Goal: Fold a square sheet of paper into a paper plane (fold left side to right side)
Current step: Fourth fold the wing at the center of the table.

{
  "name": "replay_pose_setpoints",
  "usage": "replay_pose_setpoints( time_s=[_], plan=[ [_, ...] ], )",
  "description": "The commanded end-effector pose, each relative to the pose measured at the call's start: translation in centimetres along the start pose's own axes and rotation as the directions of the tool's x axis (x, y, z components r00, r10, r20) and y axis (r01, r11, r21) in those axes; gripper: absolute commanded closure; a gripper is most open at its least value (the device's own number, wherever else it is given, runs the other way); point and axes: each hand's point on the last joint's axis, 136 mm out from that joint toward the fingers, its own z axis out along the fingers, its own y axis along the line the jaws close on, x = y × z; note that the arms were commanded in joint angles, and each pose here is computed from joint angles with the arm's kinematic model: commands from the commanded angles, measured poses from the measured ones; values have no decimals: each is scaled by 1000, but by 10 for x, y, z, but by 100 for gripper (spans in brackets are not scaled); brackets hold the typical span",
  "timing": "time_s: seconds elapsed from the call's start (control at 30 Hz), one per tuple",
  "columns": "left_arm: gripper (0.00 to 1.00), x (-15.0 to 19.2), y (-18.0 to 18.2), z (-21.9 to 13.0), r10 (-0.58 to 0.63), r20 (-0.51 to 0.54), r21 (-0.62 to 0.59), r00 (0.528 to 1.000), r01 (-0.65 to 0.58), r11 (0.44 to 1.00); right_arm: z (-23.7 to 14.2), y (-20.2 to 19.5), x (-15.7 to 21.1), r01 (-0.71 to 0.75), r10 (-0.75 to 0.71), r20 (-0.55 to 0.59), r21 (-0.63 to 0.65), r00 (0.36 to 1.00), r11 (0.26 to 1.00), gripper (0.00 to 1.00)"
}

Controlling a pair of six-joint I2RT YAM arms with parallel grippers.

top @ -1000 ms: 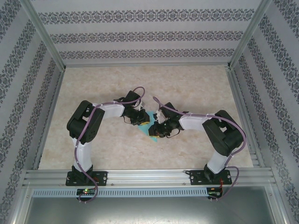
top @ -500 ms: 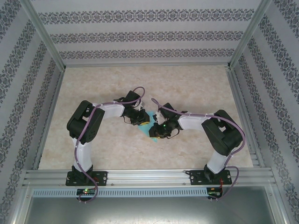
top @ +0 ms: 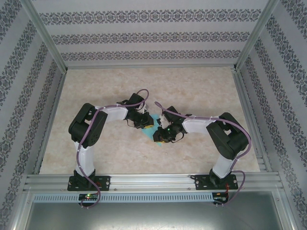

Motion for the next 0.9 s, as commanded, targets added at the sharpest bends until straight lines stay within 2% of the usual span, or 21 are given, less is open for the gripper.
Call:
replay_pose_setpoints(
  time_s=[0.0, 0.87],
  plan=[
    [81, 24, 40, 11, -60, -63, -145, 996, 50, 988, 7, -13, 14, -12, 15, -52, 63, 999, 998, 77],
    [81, 23, 43, 12, -55, -62, -161, 997, 45, 986, 1, -32, 64, -55, 72, -146, 120, 987, 991, 78]
  ],
)
